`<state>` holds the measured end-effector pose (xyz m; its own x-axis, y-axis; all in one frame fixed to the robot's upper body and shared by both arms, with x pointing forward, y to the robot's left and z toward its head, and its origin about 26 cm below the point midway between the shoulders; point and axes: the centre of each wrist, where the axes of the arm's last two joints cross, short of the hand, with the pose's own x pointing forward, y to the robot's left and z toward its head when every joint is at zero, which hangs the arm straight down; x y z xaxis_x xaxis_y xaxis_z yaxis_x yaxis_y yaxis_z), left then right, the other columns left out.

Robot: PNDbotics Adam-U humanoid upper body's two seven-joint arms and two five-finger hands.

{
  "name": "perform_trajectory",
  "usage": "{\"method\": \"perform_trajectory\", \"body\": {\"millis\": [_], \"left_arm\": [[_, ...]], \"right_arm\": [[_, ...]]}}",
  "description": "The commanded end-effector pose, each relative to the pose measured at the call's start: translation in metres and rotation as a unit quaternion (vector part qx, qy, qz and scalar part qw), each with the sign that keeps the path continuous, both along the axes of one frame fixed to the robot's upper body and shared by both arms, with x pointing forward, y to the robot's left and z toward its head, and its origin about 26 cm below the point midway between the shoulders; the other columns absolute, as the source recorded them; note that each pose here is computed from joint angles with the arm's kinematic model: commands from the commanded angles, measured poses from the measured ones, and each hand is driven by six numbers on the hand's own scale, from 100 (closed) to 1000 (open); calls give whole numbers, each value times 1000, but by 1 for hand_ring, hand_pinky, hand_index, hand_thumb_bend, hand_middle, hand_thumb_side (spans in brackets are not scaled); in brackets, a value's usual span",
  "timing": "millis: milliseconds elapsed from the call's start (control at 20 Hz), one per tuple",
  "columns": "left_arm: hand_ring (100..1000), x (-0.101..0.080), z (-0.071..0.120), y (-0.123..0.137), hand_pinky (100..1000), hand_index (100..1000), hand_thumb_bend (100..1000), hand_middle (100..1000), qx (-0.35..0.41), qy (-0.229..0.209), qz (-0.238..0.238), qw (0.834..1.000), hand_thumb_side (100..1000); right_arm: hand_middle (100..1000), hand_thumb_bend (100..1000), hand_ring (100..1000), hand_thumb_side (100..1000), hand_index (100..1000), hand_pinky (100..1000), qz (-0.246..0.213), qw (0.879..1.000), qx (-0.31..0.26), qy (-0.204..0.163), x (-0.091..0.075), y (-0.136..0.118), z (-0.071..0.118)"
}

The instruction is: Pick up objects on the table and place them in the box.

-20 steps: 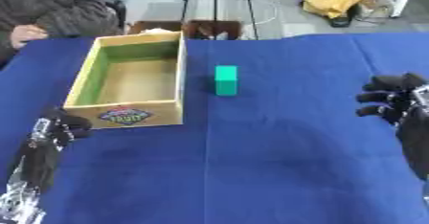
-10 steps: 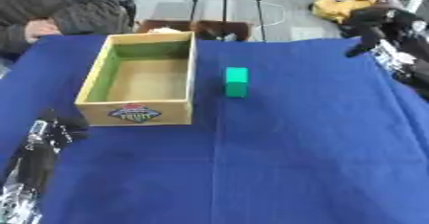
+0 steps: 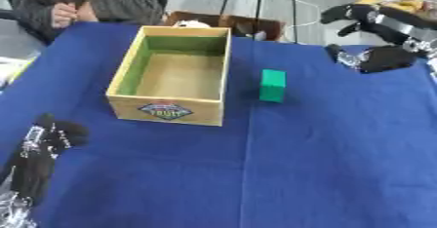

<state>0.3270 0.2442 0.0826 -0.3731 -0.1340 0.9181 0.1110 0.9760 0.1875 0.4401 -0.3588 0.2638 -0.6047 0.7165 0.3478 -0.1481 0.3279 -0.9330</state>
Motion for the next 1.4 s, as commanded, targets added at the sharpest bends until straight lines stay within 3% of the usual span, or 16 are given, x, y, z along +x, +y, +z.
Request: {"method": "perform_trajectory", "body": {"millis": [50, 400, 800, 1400], "left_arm": [[683, 2, 11, 0, 678, 616, 363, 591, 11, -18, -10, 1000, 1000], [683, 2, 13, -4, 679, 615, 363, 591, 9, -21, -19, 1000, 1000], [683, 3, 13, -6, 679, 615, 365, 590, 8, -21, -23, 999, 1000], [683, 2, 12, -8, 679, 614, 368, 589, 5, -19, -25, 999, 1000]], "right_arm": [[947, 197, 1000, 419, 911, 857, -28, 999, -33, -15, 6, -12, 5], [943, 223, 1000, 458, 915, 855, -28, 998, -59, -4, 20, -2, -15], [924, 321, 990, 534, 923, 841, -2, 997, -70, 11, 29, 18, -31], [905, 280, 967, 547, 922, 828, 28, 995, -86, 32, 38, 45, -51]]}}
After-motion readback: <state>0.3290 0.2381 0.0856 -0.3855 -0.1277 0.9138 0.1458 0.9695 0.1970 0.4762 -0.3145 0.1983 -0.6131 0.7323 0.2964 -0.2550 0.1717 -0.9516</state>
